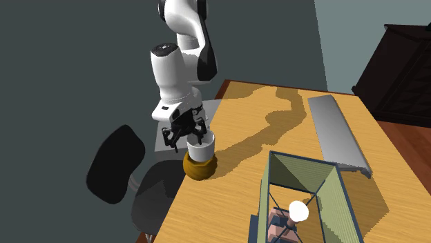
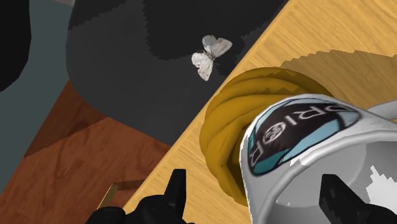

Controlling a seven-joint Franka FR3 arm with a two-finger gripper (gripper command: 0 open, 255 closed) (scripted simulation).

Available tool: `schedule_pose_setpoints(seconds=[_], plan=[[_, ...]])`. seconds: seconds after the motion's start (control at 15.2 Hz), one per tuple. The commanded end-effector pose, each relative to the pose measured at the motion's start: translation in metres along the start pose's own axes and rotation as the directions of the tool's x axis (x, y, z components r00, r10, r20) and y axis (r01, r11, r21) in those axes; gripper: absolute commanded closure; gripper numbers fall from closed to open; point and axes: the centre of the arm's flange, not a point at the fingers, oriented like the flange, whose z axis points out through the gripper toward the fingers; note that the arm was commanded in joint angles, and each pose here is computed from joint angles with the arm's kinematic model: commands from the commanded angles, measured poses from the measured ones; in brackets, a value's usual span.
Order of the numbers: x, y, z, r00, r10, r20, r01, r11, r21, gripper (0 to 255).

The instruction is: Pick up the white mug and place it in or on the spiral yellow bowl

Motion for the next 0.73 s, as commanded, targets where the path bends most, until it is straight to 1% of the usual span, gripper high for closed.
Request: schedule_pose_setpoints(seconds=[0.0,0.07,0.33,0.66], plan=[[0.000,0.000,0.000,1.000,0.000,0.000,0.000,1.000,0.000,0],[0.000,0.000,0.000,1.000,0.000,0.000,0.000,1.000,0.000,0],[0.000,0.000,-0.050,1.000,0.000,0.000,0.000,1.000,0.000,0],[0.000,0.000,-0.050,1.000,0.000,0.000,0.000,1.000,0.000,0]])
